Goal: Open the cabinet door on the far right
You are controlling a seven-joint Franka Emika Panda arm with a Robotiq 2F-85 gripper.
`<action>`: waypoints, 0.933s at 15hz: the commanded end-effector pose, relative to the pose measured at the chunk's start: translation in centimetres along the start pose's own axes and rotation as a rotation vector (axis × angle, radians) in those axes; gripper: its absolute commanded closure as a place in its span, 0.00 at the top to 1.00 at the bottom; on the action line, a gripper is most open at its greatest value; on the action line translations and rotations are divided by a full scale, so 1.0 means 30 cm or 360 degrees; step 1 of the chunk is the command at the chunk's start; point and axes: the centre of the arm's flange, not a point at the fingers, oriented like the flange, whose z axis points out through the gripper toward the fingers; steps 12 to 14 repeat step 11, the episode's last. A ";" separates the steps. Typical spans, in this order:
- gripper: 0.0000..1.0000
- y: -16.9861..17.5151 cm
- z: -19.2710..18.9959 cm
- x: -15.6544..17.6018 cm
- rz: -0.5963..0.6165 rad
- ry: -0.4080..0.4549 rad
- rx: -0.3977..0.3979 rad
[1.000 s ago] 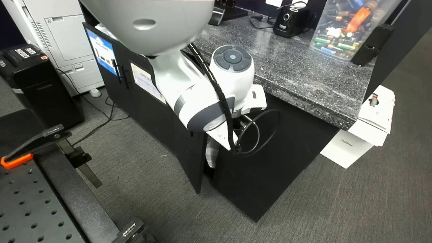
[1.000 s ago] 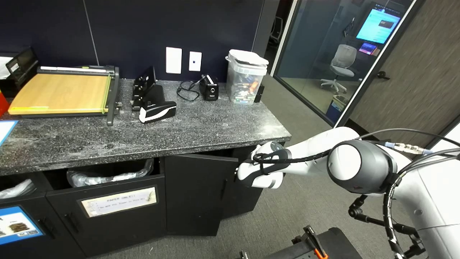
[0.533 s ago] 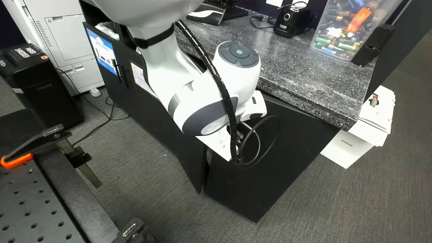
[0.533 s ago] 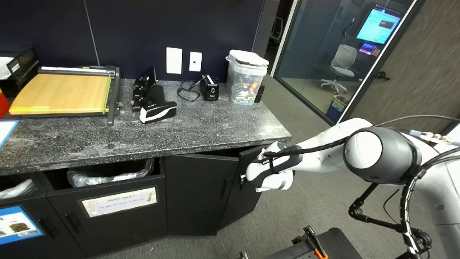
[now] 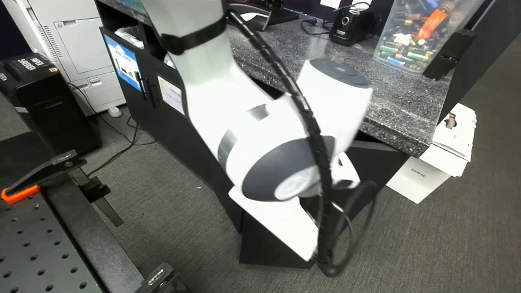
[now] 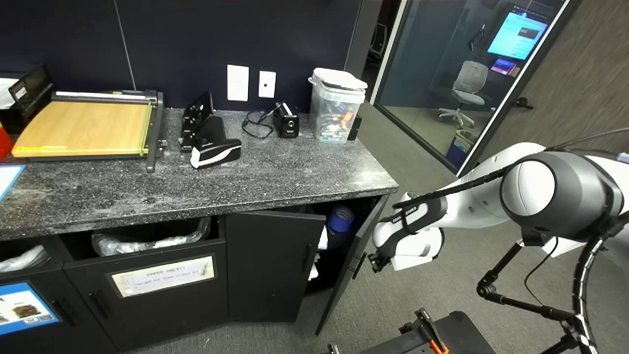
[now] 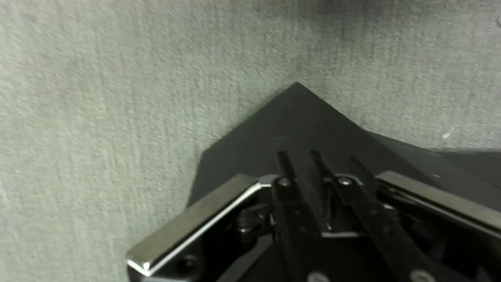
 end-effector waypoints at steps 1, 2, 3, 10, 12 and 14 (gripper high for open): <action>0.04 0.332 -0.126 -0.055 0.0101 -0.0272 -0.0156; 0.04 0.438 -0.160 -0.078 0.0137 -0.0363 -0.0189; 0.19 0.535 -0.208 -0.090 0.0169 -0.0455 -0.0223; 0.52 0.802 -0.402 -0.238 0.0299 -0.0745 -0.0285; 0.59 0.814 -0.430 -0.227 0.0305 -0.0754 -0.0288; 0.59 0.814 -0.430 -0.227 0.0305 -0.0754 -0.0288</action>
